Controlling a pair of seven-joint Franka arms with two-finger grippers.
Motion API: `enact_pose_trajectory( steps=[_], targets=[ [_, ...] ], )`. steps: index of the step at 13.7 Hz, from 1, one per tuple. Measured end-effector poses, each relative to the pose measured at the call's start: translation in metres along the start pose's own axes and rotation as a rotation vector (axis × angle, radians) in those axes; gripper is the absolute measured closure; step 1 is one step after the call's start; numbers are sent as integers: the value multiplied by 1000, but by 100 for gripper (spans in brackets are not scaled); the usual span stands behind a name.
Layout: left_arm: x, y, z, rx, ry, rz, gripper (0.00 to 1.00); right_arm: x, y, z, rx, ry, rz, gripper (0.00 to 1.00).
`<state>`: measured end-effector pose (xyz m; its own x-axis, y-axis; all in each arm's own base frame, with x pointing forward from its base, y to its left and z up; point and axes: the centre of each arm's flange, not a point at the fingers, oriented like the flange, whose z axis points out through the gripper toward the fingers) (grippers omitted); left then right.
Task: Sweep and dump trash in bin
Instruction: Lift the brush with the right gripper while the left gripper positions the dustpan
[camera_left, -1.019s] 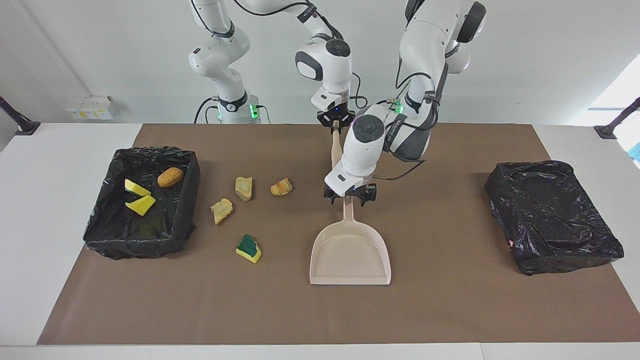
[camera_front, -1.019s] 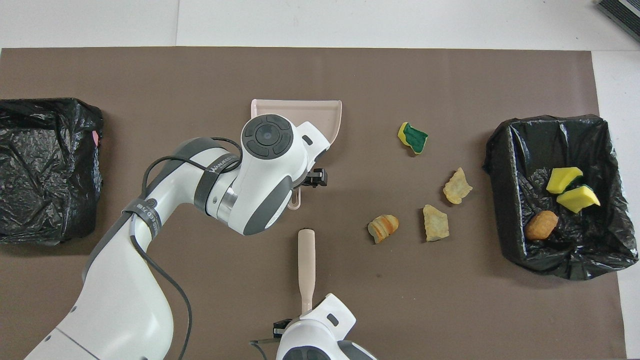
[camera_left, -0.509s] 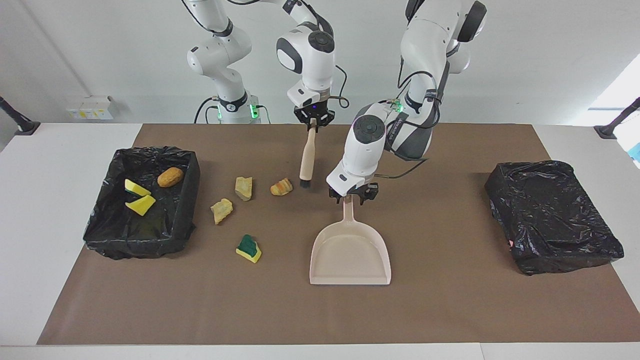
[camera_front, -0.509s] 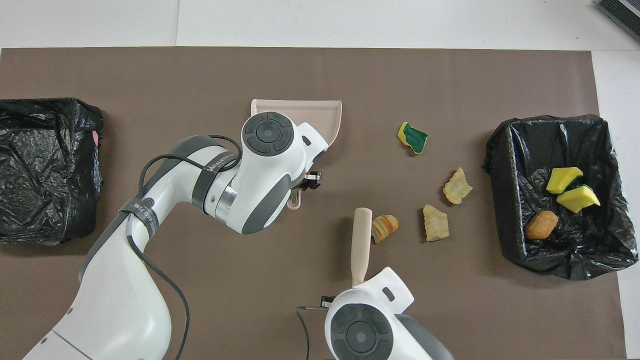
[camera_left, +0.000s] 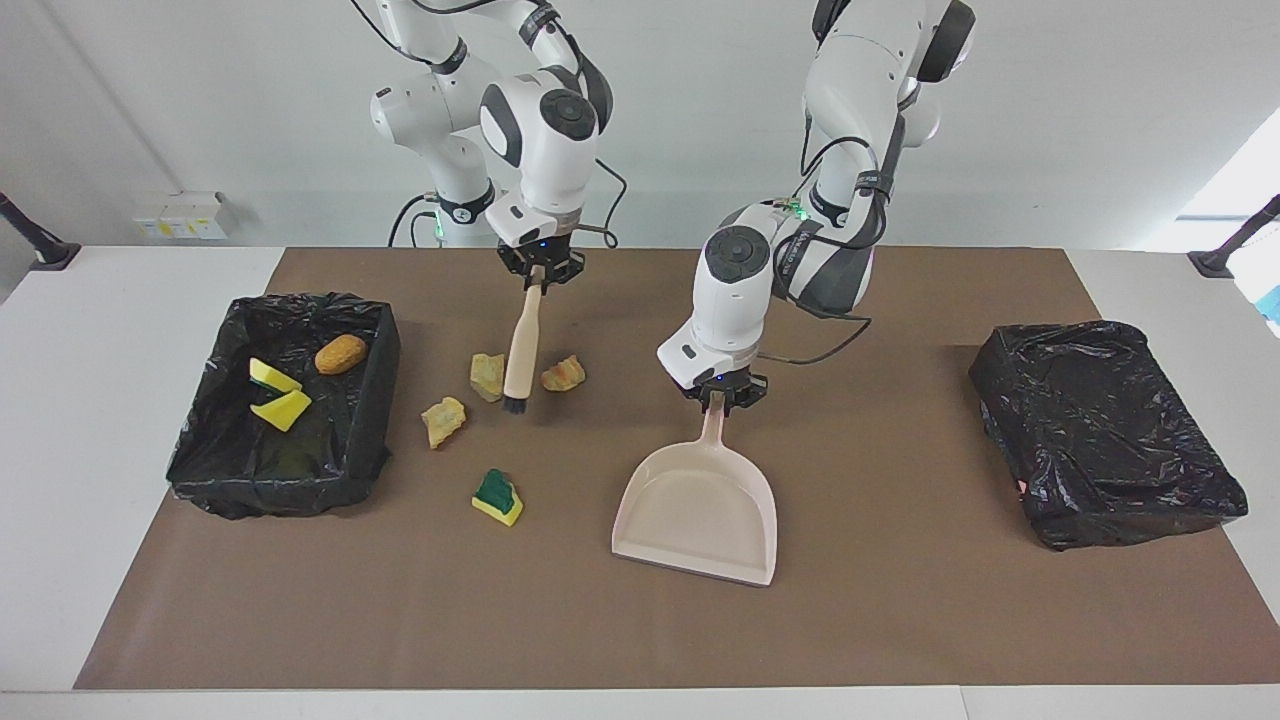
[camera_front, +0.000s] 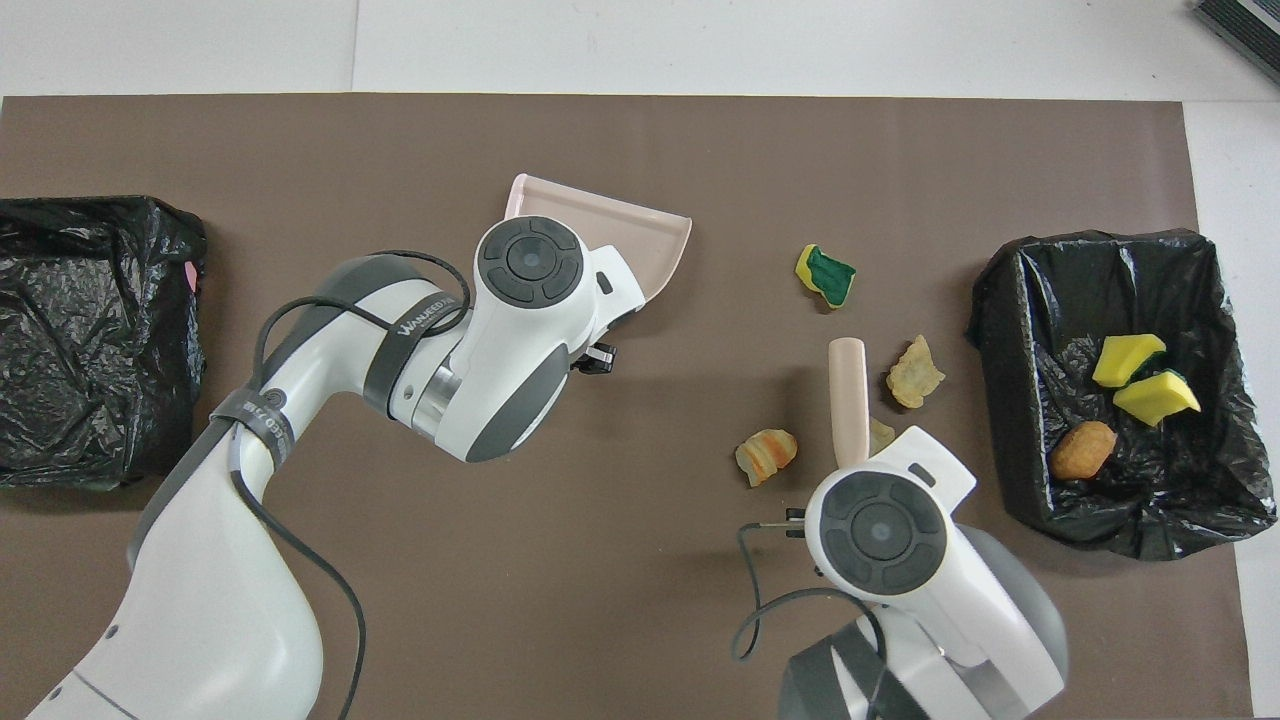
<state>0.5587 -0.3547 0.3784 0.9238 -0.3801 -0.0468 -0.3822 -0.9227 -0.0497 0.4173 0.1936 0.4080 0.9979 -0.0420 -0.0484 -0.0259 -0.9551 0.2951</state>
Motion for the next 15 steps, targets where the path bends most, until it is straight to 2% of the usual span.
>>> enact_pose_trajectory(
  steps=[3,5,7,10,12,15],
  targets=[
    [-12,-63,-40,18,-41,165,69,25,47,14,-87,34,-84,74],
    [-27,-103,-67,22,-76,286,69,42,74,29,-91,51,-127,74],
    [-47,-136,-95,18,-113,395,69,55,93,56,-97,39,-136,74],
    [-79,-162,-124,49,-122,471,69,59,97,78,-105,5,-194,74],
    [-95,-159,-135,76,-119,515,69,56,92,79,-92,-5,-224,74],
    [-112,-166,-135,74,-139,691,69,46,78,78,10,-57,-226,74]
  ],
)
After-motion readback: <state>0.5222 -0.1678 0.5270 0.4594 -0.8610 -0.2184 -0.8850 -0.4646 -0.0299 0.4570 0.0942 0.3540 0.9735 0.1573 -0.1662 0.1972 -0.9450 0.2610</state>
